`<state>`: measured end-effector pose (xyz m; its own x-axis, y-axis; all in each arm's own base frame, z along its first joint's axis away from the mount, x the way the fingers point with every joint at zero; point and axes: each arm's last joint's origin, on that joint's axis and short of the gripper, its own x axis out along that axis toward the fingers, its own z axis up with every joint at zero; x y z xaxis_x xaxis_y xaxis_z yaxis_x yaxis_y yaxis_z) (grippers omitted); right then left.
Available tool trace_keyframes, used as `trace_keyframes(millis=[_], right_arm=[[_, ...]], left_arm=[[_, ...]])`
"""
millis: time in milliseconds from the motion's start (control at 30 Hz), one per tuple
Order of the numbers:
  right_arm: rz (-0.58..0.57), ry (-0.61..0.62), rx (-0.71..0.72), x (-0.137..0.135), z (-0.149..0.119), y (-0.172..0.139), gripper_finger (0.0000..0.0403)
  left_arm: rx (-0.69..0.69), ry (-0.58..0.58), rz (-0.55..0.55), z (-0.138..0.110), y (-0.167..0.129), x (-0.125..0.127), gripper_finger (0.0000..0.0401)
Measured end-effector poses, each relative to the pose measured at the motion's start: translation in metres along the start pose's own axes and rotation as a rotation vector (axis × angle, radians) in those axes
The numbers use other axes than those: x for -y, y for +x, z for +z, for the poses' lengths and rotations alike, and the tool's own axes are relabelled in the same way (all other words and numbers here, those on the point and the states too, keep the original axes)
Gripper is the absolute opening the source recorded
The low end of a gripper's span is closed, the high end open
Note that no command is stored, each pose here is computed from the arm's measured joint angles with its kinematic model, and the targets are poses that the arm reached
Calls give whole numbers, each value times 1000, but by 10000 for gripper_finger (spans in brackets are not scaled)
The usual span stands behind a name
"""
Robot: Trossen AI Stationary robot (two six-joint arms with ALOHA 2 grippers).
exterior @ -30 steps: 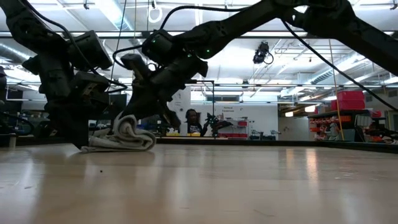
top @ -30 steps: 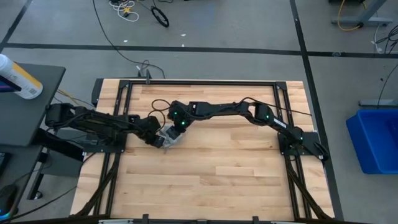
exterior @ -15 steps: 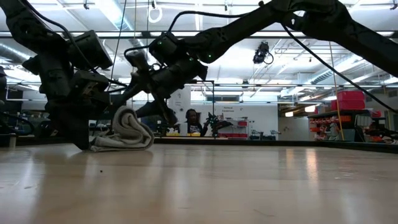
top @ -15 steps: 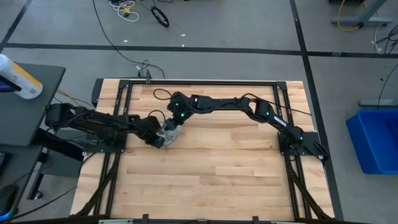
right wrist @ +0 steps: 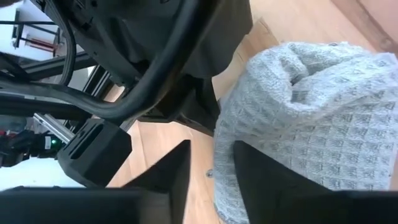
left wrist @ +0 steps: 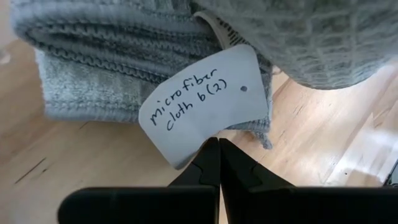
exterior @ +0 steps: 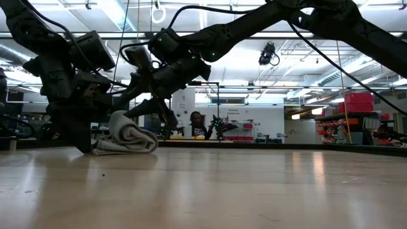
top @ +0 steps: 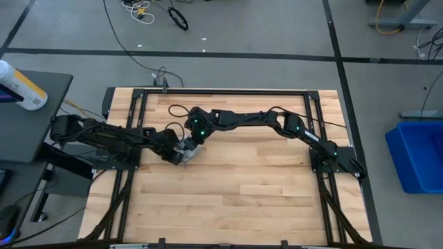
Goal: Fold microfiber towels
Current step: Fold the gray microfiber towel
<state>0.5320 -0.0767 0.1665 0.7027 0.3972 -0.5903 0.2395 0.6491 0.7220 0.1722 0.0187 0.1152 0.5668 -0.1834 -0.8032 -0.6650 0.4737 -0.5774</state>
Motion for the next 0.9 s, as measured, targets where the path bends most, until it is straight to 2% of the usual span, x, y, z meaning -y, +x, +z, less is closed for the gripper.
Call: trace_keyframes(millis=[233,467,600,700,900], right_arm=[[18,-2,-9,3,2,-2,12],[16,5,0,0,3,-5,3],[22,-5,9,-3,5,-8,2],[19,-5,12,-4,5,-9,2],[-55,65,10,5,5,-12,1]], left_arm=[[-1,3,-13,0,0,1,0],[-21,-36,31,-3,-2,-3,0],[-33,-46,79,-8,-11,-7,0],[-1,-41,68,-10,-21,-6,0],[54,-71,74,-17,-40,-8,0]])
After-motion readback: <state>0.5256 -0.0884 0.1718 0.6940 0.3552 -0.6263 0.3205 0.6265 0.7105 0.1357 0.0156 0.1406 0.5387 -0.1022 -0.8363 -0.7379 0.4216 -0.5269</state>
